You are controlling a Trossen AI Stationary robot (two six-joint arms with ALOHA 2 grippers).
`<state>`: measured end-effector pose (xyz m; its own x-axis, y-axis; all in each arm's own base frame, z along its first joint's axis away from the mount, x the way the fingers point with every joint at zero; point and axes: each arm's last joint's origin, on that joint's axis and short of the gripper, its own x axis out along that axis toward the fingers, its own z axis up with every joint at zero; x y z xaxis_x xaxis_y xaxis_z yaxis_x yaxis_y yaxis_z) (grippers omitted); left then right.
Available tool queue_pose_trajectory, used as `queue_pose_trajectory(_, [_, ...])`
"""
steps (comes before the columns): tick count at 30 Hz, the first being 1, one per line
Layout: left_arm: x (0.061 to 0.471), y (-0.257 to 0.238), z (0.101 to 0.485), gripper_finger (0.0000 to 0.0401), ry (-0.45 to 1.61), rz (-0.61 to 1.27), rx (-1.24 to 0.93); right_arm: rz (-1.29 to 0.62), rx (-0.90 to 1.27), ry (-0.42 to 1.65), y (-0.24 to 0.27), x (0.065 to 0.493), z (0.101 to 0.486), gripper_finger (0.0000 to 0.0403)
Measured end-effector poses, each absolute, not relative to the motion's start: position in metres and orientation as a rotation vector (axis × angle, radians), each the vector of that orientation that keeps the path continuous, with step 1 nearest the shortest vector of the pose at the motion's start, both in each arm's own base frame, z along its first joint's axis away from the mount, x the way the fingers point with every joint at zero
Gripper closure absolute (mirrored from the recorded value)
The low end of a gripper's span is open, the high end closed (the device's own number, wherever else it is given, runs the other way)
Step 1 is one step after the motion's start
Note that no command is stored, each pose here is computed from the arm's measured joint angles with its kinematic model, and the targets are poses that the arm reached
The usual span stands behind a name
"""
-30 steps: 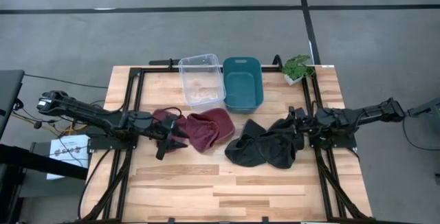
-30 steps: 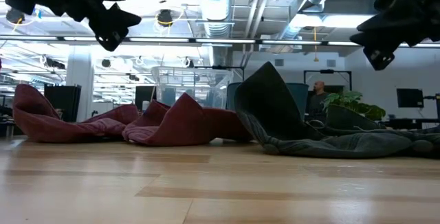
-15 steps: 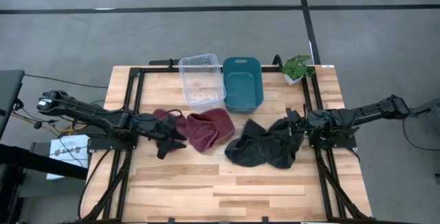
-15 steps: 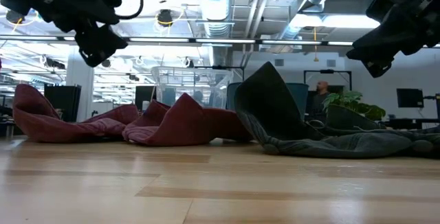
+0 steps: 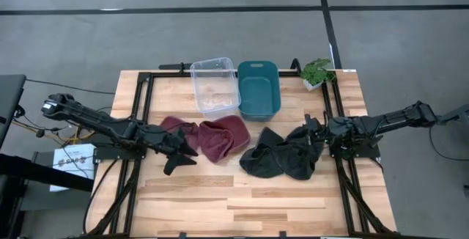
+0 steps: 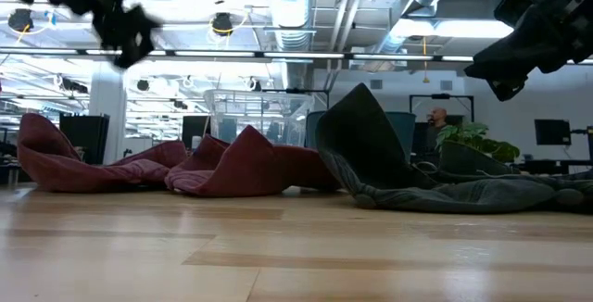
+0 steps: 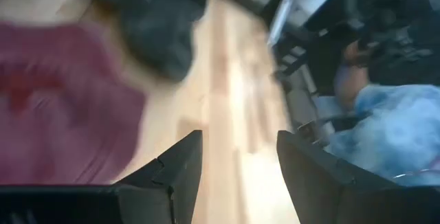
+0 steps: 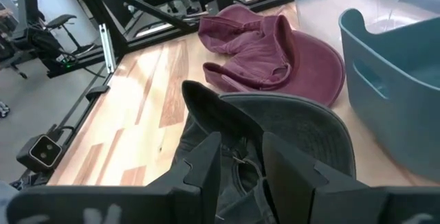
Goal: Pick & Place hat
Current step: Put the left red cap into the transparent bin
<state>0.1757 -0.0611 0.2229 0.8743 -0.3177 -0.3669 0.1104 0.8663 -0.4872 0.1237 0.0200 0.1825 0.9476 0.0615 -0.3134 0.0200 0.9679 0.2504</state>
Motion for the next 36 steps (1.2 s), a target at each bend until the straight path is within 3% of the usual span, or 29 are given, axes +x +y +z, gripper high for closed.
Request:
queue_pose_trajectory(7, [0.189, -0.08, 0.273, 0.0215, 0.329, -0.301, -0.307, 0.025, 0.26, 0.288, 0.02, 0.125, 0.186, 0.0304])
queue_pose_trajectory(12, [0.197, -0.088, 0.288, 0.0215, 0.404, -0.237, -0.261, 0.026, 0.261, 0.28, 0.02, 0.125, 0.187, 0.0304])
queue_pose_trajectory(23, [0.207, -0.09, 0.287, 0.0215, 0.601, -0.05, -0.153, 0.026, 0.261, 0.281, 0.02, 0.125, 0.187, 0.0304])
queue_pose_trajectory(36, [0.198, -0.071, 0.267, 0.0215, 0.846, 0.164, -0.278, 0.029, 0.261, 0.276, 0.02, 0.125, 0.187, 0.0304])
